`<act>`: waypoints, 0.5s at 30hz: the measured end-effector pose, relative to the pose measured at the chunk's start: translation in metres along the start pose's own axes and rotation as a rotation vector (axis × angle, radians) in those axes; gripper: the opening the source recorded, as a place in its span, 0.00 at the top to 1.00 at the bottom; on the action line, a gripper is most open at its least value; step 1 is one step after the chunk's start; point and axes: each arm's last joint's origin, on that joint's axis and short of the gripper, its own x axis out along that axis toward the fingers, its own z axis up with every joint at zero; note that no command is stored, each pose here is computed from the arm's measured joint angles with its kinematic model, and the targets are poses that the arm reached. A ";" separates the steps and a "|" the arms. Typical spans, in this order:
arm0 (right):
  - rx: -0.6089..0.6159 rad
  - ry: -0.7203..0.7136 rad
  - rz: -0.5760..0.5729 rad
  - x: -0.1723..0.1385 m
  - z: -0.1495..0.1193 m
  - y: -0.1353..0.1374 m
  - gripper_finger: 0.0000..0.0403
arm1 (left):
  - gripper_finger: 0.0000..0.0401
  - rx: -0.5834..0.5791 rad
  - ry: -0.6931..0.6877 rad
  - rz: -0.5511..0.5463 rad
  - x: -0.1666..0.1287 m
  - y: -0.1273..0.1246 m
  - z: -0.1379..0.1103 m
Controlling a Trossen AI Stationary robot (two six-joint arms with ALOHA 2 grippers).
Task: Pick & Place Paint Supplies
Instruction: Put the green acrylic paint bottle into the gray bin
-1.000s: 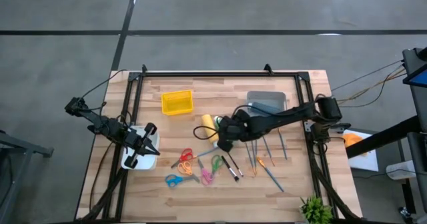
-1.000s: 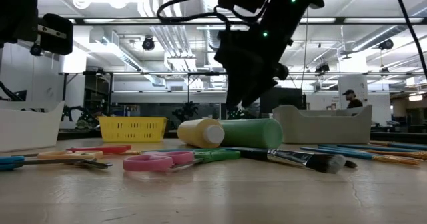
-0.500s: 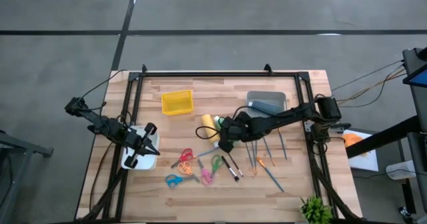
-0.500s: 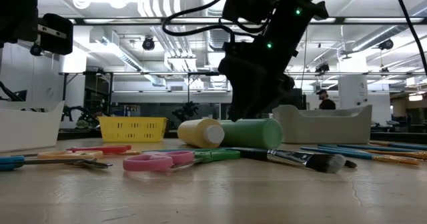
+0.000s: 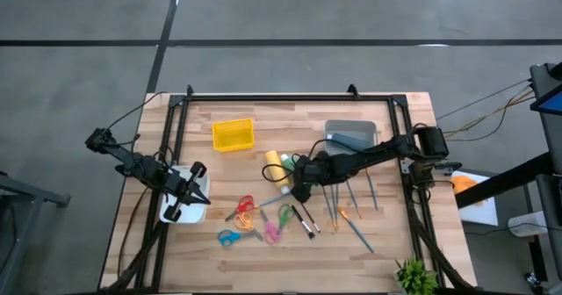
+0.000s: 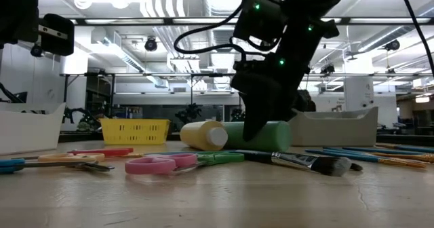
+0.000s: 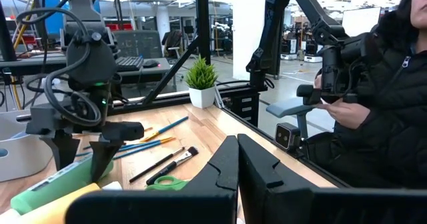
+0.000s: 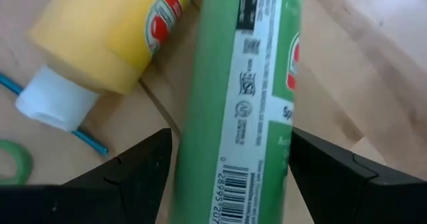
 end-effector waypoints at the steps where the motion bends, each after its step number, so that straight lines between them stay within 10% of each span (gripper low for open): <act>1: 0.001 0.004 0.003 0.001 0.000 -0.001 0.29 | 1.00 0.000 0.000 0.000 0.000 0.000 0.000; 15: -0.014 0.009 0.005 0.001 -0.001 -0.001 0.39 | 1.00 -0.001 0.000 0.000 0.000 0.000 0.000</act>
